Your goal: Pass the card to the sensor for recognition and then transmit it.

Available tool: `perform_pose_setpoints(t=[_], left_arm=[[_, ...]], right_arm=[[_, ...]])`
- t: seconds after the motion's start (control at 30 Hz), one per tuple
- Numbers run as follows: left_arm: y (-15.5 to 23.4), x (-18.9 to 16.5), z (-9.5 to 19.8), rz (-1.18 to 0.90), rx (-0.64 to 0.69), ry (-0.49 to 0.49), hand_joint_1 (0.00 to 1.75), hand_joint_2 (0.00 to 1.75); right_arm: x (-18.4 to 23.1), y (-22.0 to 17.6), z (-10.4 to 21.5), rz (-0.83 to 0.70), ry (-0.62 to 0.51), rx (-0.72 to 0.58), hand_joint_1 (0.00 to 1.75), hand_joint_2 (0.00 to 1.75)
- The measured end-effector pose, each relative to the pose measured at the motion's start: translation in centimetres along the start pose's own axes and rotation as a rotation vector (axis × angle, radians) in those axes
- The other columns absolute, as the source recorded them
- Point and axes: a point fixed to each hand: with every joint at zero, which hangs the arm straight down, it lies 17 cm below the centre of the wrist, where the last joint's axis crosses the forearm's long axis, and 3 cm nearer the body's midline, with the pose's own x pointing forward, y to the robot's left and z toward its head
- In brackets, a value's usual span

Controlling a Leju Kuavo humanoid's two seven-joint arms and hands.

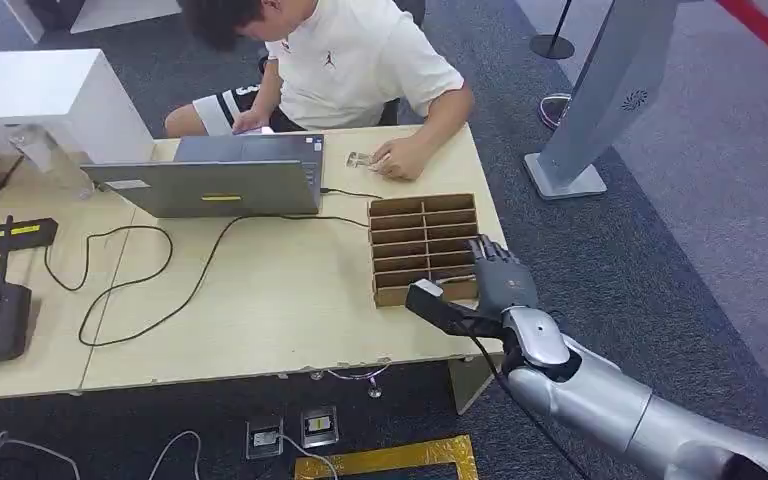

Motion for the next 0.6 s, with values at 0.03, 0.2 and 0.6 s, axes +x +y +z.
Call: perform_pose_setpoints(t=[0.03, 0.2, 0.6], left_arm=[[0.0, 0.0, 0.0, 0.0, 0.0, 0.0, 0.0, 0.0], [0.0, 0.1, 0.0, -0.001, 0.0, -0.001, 0.0, 0.0], [0.1, -0.1, 0.0, -0.002, 0.001, 0.007, 0.0, 0.0]], right_arm=[[0.2, 0.3, -0.1, -0.003, -0.001, 0.006, 0.0, 1.75], [0.5, 1.1, -0.4, -0.01, 0.004, 0.026, 0.0, 1.75], [-0.2, 2.4, -0.3, 0.004, 0.032, 0.051, 0.14, 1.75]])
